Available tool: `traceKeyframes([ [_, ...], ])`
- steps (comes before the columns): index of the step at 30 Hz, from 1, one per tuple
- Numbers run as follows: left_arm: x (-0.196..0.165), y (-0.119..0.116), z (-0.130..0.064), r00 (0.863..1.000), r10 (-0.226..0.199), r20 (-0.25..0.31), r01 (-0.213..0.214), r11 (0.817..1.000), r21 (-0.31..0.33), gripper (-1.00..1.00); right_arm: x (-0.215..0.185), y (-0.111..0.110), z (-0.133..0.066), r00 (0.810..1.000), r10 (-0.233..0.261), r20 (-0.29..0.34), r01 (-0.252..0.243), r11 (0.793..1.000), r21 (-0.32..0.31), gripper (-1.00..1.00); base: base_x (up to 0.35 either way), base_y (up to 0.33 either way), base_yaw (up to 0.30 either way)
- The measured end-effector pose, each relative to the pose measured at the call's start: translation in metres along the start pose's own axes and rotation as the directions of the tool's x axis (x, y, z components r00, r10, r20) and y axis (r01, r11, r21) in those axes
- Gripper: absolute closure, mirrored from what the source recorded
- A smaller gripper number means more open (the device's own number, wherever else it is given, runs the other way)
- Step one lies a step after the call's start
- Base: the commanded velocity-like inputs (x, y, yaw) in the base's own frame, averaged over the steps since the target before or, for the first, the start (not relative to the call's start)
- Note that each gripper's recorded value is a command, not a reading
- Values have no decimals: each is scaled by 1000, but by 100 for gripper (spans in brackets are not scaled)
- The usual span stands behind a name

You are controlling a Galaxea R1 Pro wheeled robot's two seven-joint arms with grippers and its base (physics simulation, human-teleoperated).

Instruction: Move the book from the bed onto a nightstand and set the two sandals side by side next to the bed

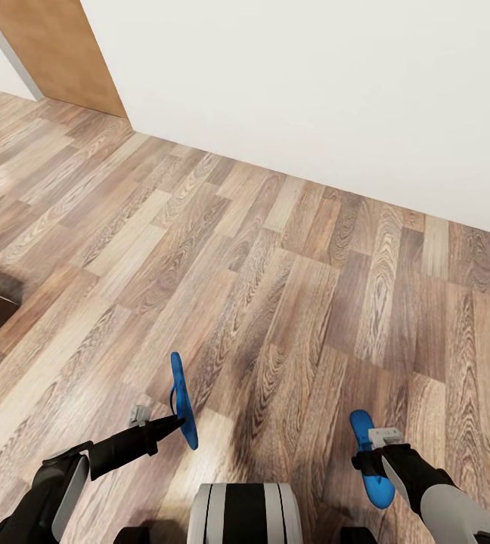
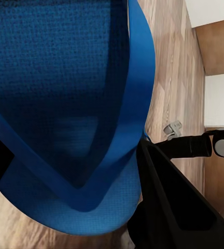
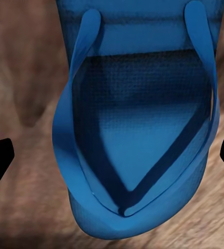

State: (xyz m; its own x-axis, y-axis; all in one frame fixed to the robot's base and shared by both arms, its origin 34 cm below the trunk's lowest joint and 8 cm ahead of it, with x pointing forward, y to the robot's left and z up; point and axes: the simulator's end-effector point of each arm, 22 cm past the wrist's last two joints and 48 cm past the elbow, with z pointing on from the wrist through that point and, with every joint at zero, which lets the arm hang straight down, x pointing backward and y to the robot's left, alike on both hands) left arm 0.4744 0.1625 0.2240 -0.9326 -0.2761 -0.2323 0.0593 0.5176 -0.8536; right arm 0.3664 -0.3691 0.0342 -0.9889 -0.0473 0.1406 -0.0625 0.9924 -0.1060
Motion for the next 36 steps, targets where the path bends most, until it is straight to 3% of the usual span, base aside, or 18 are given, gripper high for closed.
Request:
traceKeyframes([
  [31, 6, 4, 3, 1000, -14, -9, 14, 1000, -2, 100, 5, -5, 5, 1000, 2, -12, -2, 1000, 7, -100, 0, 0, 0],
  [32, 6, 4, 3, 1000, -14, -9, 14, 1000, -1, 100, 5, -5, 5, 1000, 2, -11, -2, 1000, 7, 100, 0, 0, 0],
  [36, 6, 4, 3, 1000, -14, -9, 14, 1000, -2, 100, 5, -5, 5, 1000, -3, -11, 3, 1000, 9, 100, 0, 0, 0],
])
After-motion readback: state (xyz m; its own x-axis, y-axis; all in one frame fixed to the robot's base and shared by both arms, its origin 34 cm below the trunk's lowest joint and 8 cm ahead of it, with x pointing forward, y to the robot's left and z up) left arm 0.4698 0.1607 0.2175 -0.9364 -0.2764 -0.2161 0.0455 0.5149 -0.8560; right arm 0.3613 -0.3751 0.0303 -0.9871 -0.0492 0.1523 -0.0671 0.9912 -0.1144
